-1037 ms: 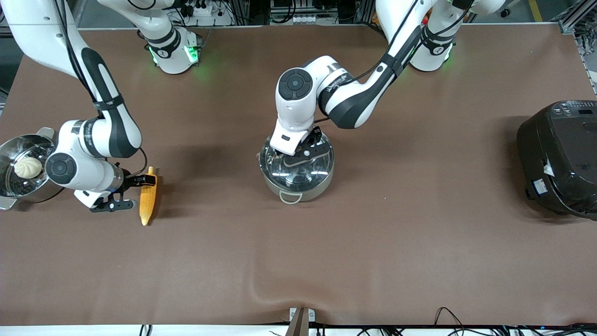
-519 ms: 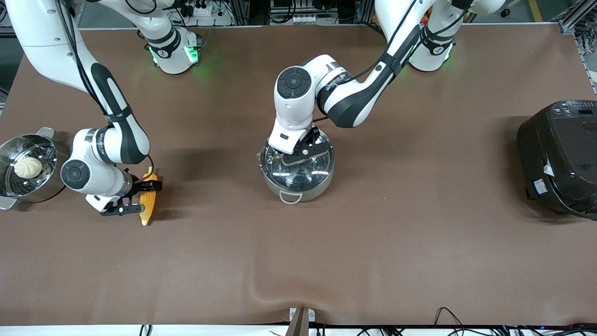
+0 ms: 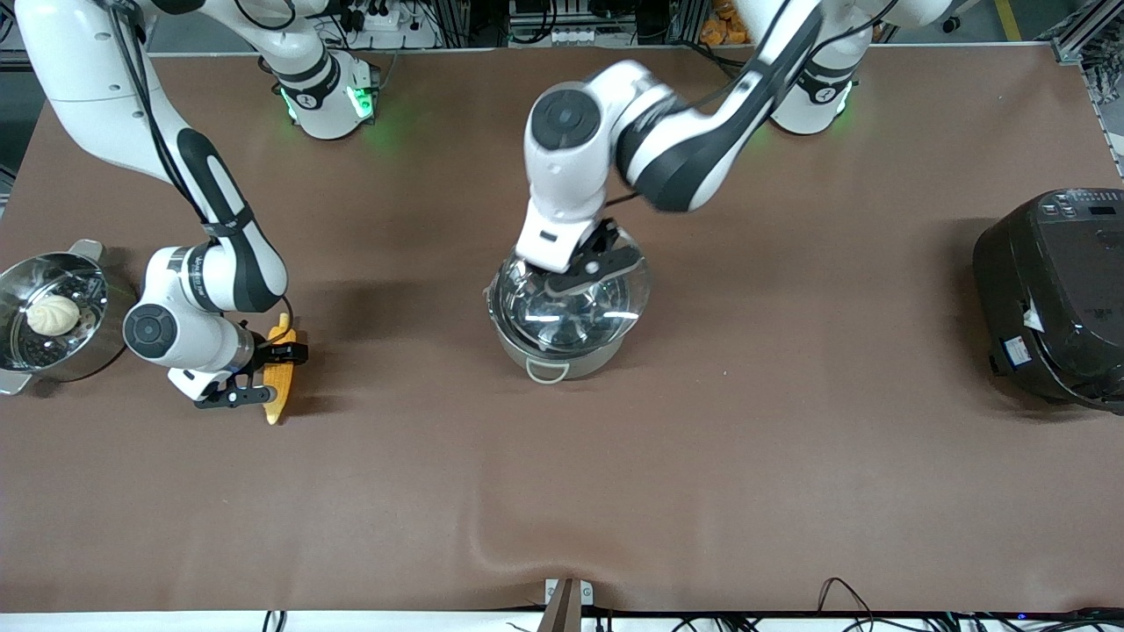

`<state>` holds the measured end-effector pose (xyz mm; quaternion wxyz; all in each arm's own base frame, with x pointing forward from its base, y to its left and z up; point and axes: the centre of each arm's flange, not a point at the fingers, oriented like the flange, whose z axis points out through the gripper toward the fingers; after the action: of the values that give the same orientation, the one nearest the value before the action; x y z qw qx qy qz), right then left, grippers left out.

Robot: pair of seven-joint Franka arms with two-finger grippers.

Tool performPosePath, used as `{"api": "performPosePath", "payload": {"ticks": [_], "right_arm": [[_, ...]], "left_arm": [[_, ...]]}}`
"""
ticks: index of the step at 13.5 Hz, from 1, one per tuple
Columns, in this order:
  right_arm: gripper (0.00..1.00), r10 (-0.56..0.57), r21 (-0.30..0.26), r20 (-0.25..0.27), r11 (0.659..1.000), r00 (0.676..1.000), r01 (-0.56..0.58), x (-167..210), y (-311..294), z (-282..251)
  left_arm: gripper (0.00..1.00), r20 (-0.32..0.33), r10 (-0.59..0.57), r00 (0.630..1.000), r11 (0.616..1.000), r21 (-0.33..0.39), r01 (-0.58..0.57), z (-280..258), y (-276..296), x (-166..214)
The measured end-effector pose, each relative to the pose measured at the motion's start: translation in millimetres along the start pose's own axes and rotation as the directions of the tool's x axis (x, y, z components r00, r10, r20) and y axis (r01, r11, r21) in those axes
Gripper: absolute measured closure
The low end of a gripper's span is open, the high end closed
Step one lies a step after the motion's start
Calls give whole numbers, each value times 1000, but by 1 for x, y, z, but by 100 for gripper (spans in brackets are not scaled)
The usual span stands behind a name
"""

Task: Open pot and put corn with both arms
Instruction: 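Lift the lid off with the left gripper while the right gripper carries corn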

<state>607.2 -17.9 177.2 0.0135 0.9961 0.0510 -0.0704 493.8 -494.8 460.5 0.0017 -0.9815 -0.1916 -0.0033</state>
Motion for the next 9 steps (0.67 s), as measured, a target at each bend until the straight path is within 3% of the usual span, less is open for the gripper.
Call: {"api": "performPosePath", "payload": {"ticks": [1, 3, 5, 9], "right_arm": [[13, 0, 0, -1, 1000, 1000, 0, 0, 0, 1], [38, 1, 0, 2, 1000, 1000, -1, 0, 0, 4], [56, 1, 0, 1, 1000, 1000, -1, 1, 1, 3], [57, -16, 8, 32, 1000, 999, 16, 1, -10, -5]], "left_arm": [[50, -6, -11, 1000, 1000, 9, 11, -28, -21, 16], [50, -12, 15, 1000, 999, 31, -15, -63, -71, 58], [50, 3, 102, 995, 993, 64, -102, -67, -134, 110], [50, 71, 182, 981, 977, 102, -188, -18, -265, 198]]}}
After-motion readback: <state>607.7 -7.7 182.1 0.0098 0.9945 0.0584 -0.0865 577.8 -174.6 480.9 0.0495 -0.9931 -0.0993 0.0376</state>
